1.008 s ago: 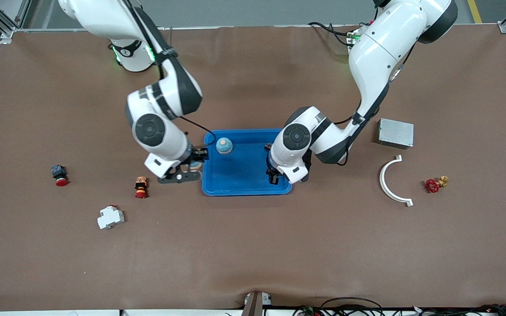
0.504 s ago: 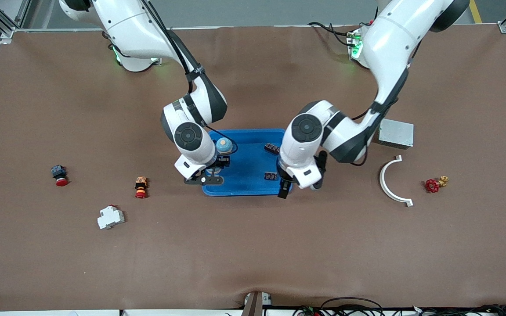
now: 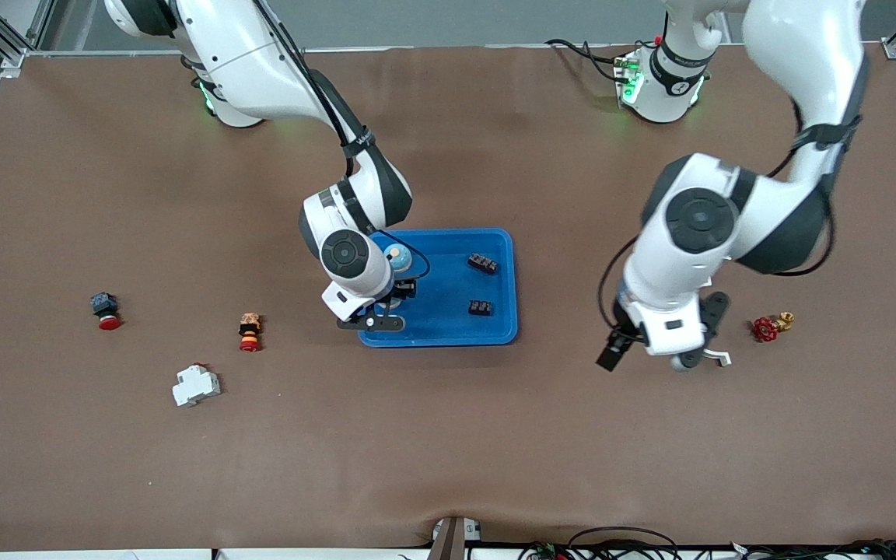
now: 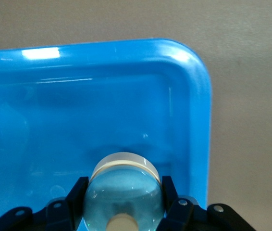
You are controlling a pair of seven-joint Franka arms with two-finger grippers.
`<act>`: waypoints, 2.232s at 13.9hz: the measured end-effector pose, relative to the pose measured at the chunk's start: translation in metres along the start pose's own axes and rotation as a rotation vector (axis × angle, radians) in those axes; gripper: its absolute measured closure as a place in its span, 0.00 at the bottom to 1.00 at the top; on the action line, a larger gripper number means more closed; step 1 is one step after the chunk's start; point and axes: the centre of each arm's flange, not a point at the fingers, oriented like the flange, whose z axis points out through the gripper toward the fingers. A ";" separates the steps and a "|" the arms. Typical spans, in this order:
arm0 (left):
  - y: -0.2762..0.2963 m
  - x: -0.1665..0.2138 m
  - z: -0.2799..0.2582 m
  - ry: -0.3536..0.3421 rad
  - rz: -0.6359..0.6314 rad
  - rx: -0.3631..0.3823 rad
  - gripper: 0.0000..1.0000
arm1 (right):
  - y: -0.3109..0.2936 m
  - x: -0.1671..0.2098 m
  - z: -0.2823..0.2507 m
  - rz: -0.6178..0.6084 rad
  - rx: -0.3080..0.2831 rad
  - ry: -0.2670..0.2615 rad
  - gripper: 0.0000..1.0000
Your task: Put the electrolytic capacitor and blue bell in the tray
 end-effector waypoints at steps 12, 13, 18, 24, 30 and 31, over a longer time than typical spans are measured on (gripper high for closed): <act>-0.080 0.105 -0.125 0.026 0.474 0.053 0.00 | -0.012 -0.004 -0.001 0.002 0.010 -0.048 0.00; -0.084 0.105 -0.133 0.025 0.492 0.056 0.00 | -0.012 -0.008 -0.019 -0.007 0.003 -0.077 0.00; -0.127 0.120 -0.178 -0.026 0.564 0.052 0.00 | 0.031 -0.042 -0.190 -0.062 0.042 -0.166 0.00; -0.172 0.106 -0.214 -0.014 0.643 0.070 0.00 | 0.196 -0.096 -0.320 -0.106 0.015 -0.077 0.00; -0.210 0.102 -0.232 -0.040 0.727 0.051 0.00 | 0.388 -0.059 -0.337 -0.055 0.013 -0.007 0.00; -0.217 0.105 -0.233 -0.050 0.755 0.055 0.00 | 0.402 -0.050 -0.346 -0.035 -0.001 0.012 0.00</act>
